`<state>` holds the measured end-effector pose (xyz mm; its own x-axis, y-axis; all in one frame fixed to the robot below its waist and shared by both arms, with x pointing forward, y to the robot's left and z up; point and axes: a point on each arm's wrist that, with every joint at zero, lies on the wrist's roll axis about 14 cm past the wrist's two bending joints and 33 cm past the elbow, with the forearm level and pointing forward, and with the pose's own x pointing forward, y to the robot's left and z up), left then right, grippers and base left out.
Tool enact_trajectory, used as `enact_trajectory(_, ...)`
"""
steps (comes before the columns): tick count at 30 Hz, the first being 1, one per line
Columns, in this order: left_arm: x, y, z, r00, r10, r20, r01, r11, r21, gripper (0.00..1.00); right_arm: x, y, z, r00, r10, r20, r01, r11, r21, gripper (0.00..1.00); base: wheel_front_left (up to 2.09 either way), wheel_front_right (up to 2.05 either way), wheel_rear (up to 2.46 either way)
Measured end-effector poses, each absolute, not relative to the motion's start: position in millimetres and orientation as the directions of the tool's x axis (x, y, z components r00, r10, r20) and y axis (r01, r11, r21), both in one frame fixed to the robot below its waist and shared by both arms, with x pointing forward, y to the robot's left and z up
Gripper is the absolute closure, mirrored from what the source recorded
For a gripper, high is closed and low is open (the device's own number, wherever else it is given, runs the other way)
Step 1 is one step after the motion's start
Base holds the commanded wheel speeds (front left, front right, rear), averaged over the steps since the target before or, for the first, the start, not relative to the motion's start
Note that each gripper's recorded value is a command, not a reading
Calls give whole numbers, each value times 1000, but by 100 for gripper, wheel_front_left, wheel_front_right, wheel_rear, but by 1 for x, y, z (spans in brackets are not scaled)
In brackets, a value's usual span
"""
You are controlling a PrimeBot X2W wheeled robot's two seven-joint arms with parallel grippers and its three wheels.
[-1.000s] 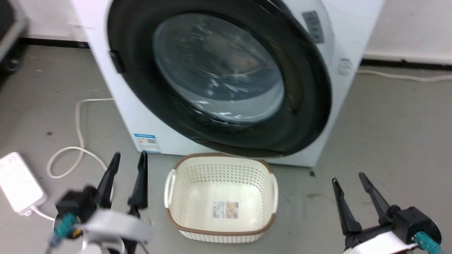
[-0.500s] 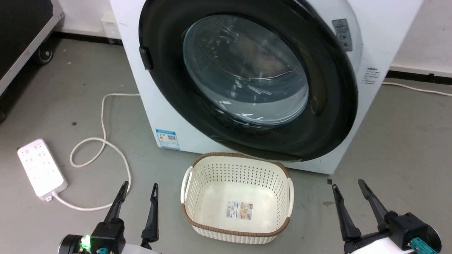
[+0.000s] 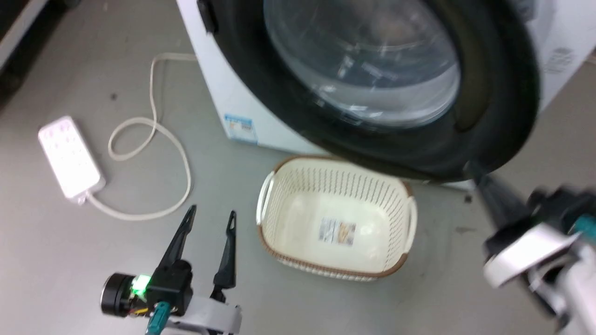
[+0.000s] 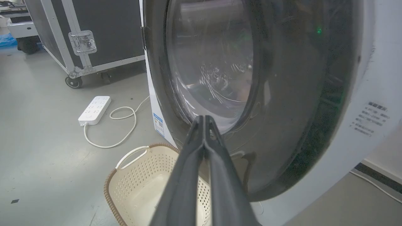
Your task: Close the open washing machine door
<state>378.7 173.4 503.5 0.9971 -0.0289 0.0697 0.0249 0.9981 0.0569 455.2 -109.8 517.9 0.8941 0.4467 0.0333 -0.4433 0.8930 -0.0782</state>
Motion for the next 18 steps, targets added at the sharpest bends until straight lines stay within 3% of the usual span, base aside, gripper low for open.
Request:
enact_trajectory(9, 396, 180, 483, 1000, 10, 13, -11, 998, 56, 0, 541, -133, 501, 889, 453, -69, -458, 884, -94, 100, 0, 0, 0)
enact_trajectory(18, 396, 191, 471, 998, 57, -22, -56, 997, 62, 0, 602, -158, 495, 923, 369, -110, -377, 924, -62, 100, 0, 0, 0)
